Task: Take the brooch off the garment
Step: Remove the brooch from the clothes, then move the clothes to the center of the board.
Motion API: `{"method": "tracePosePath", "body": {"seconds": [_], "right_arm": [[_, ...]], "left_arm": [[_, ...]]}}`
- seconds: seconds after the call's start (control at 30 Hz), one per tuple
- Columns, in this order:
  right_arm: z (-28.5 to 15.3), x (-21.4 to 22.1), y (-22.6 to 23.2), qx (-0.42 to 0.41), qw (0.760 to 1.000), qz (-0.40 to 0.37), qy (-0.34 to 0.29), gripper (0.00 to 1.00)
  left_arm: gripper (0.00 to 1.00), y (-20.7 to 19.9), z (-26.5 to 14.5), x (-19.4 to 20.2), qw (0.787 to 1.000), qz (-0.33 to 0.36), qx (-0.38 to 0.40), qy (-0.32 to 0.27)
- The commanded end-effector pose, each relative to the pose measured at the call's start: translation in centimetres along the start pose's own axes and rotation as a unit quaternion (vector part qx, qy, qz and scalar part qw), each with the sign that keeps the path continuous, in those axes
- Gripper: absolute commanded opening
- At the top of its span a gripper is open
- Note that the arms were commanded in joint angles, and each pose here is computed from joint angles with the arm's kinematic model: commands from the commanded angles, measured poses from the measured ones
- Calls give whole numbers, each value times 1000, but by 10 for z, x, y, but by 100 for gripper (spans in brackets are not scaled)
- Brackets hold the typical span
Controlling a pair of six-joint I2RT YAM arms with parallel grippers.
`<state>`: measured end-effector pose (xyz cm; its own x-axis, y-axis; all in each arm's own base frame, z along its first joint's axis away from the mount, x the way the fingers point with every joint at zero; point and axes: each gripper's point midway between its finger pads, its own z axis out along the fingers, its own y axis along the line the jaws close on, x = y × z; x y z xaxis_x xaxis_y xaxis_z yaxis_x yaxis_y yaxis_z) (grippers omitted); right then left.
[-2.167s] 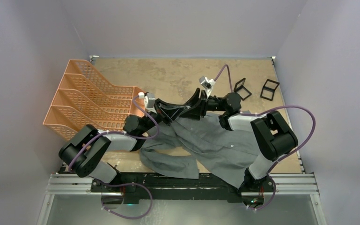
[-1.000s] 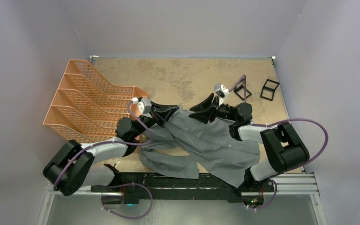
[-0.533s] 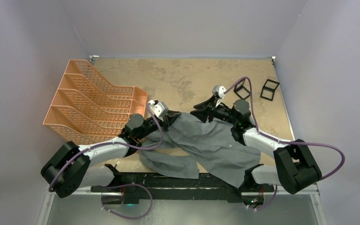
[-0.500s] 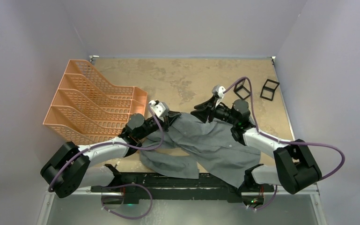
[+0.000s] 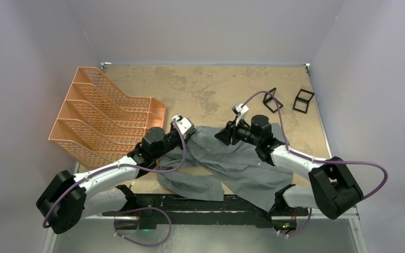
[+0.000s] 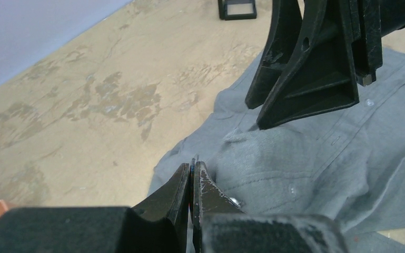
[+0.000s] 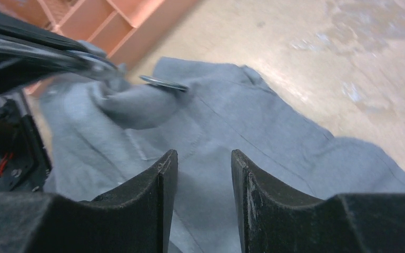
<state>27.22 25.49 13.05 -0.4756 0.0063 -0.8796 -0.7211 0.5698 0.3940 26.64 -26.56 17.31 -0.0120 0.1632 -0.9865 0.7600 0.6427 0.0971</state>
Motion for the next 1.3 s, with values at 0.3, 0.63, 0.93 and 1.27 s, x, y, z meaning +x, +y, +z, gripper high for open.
{"method": "tracePosePath", "body": {"seconds": [0.3,0.63,0.93,1.27], "right_arm": [[-14,19,-56,182,979,64,63,51],[-31,64,-113,313,928,165,116,54],[-50,51,-190,399,885,226,77,55],[-52,-67,-179,330,934,125,-60,58]], "left_arm": [[0,47,-42,-49,989,15,-144,-43],[0,55,-67,-75,975,-60,-180,-115],[0,46,-71,-85,975,-72,-156,-140],[0,27,-67,-96,974,-112,-101,-169]]}}
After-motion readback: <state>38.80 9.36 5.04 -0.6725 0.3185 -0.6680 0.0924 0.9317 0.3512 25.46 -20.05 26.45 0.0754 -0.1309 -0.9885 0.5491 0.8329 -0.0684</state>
